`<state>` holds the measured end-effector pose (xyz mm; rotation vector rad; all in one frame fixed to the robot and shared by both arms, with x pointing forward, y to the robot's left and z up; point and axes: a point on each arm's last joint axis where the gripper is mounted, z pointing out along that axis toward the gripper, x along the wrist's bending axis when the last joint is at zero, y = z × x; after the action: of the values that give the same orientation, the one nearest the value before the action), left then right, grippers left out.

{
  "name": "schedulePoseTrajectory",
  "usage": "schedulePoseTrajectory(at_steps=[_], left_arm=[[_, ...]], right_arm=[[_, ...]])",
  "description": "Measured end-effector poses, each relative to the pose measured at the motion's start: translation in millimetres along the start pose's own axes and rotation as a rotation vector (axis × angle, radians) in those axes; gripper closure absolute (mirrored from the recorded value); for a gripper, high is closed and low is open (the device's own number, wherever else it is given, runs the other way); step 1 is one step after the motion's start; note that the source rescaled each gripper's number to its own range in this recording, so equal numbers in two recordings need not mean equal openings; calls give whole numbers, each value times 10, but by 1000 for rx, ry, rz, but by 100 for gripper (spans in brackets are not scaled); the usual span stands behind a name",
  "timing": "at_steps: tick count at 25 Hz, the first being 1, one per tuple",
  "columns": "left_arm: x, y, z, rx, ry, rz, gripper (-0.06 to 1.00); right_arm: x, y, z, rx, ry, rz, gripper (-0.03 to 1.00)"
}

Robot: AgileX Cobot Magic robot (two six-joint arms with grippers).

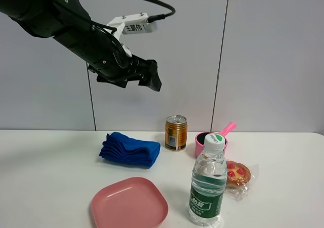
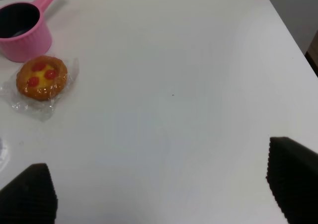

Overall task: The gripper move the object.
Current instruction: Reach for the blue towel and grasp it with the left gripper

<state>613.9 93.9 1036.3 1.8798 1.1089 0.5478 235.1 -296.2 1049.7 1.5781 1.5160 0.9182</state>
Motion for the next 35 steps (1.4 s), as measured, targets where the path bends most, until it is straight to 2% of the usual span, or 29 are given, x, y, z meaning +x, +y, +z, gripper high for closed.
schedulePoseTrajectory(at_steps=[8, 11, 15, 19, 23, 27, 35], left_arm=[[-117, -112, 200, 13, -10, 206, -6], [-123, -185, 335, 94, -35, 302, -6], [-125, -261, 532, 251, -84, 427, -6], [-85, -319, 651, 360, -101, 561, -6], [-31, -424, 708, 420, -130, 687, -6], [48, -494, 760, 440, -159, 820, -6], [82, -527, 781, 454, -177, 882, -6]], right_arm=[[0, 0, 0, 0, 0, 0, -3], [0, 0, 0, 0, 0, 0, -3], [0, 0, 0, 0, 0, 0, -3], [0, 0, 0, 0, 0, 0, -3], [0, 0, 0, 0, 0, 0, -3], [0, 0, 0, 0, 0, 0, -3], [0, 0, 0, 0, 0, 0, -3]])
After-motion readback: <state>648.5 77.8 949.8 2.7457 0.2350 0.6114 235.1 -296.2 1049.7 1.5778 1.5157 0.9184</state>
